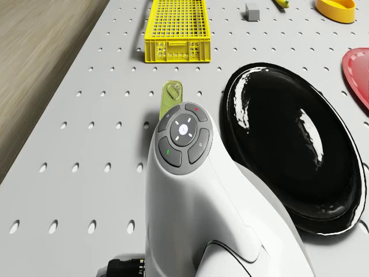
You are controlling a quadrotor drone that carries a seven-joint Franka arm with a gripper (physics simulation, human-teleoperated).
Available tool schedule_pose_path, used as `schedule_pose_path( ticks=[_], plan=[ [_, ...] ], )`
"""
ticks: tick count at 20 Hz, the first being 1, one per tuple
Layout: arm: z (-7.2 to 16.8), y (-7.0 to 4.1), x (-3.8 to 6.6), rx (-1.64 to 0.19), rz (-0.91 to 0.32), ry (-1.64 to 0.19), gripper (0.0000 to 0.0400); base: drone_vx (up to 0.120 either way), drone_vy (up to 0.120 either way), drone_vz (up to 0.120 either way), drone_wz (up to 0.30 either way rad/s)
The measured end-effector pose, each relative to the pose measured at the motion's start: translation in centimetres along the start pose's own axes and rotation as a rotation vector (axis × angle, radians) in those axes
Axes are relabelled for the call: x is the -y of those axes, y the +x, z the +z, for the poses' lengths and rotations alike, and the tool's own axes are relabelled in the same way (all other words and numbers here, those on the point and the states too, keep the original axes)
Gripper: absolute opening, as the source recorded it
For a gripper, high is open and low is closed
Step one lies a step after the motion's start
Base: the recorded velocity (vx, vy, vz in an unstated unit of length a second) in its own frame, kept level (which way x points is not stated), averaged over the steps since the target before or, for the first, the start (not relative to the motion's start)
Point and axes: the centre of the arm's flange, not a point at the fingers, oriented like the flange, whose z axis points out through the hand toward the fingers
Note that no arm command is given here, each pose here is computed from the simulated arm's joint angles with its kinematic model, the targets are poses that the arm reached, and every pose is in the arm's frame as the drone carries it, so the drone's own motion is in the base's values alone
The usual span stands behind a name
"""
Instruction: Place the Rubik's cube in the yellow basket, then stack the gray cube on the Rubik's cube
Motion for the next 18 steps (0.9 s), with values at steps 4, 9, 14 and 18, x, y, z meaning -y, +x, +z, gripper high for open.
schedule_pose_path(
  ticks=[4,9,14,18],
  plan=[
    [0.4,0.0,0.0,0.0,0.0,0.0,0.04,0.0,0.0,-0.03,0.0],
    [1.6,0.2,-0.2,0.0,0.0,0.0,0.04,0.0,0.0,0.0,0.0],
    [2.9,0.3,-0.3,0.0,0.0,0.0,0.04,0.0,0.0,0.0,0.0],
    [3.5,0.4,-0.4,0.0,0.0,0.0,0.0389,0.0,0.0,0.0,0.0]
  ],
)
